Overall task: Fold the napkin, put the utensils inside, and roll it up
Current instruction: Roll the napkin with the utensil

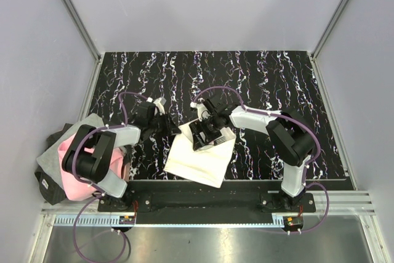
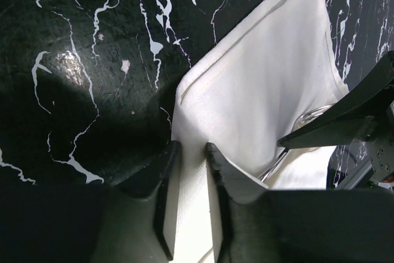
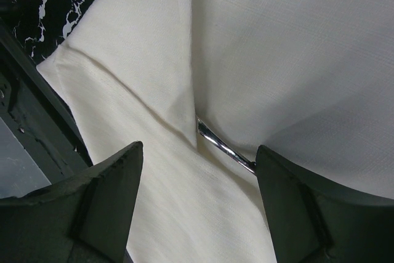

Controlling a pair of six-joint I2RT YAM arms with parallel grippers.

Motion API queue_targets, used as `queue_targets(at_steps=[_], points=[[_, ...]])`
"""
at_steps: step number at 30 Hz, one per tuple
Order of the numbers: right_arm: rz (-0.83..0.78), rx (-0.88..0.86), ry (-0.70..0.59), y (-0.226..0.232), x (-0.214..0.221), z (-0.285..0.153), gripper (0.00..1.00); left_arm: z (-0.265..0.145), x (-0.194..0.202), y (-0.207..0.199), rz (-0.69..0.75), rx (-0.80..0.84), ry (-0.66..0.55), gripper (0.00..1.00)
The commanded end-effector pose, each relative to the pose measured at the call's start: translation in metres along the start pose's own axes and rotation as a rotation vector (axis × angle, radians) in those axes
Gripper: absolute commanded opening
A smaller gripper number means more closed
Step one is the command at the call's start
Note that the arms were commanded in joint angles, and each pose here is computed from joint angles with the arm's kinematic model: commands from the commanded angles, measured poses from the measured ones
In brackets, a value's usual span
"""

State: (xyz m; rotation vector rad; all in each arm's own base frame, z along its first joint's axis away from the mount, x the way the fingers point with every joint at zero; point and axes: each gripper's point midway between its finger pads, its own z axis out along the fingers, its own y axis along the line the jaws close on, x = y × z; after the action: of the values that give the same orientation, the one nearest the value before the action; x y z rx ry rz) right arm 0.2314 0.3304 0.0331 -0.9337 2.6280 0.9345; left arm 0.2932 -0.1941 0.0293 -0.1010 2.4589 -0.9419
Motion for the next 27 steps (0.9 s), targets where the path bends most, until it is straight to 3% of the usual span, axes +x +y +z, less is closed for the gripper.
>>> queue_targets(at_steps=[1,5,21,27], points=[[0.047,-0.048,0.010,0.012,0.005,-0.006,0.81,0.004,-0.005,-0.007,0.006,0.056,-0.028,0.15],[0.066,-0.056,0.031,0.014,0.011,-0.007,0.81,0.005,-0.004,-0.006,-0.004,0.058,-0.031,0.00],[0.114,-0.189,0.143,0.039,0.029,-0.015,0.78,0.009,-0.004,-0.006,-0.022,0.061,-0.029,0.00],[0.110,-0.076,0.110,0.022,0.017,-0.013,0.79,0.009,-0.005,-0.006,-0.022,0.062,-0.028,0.00]])
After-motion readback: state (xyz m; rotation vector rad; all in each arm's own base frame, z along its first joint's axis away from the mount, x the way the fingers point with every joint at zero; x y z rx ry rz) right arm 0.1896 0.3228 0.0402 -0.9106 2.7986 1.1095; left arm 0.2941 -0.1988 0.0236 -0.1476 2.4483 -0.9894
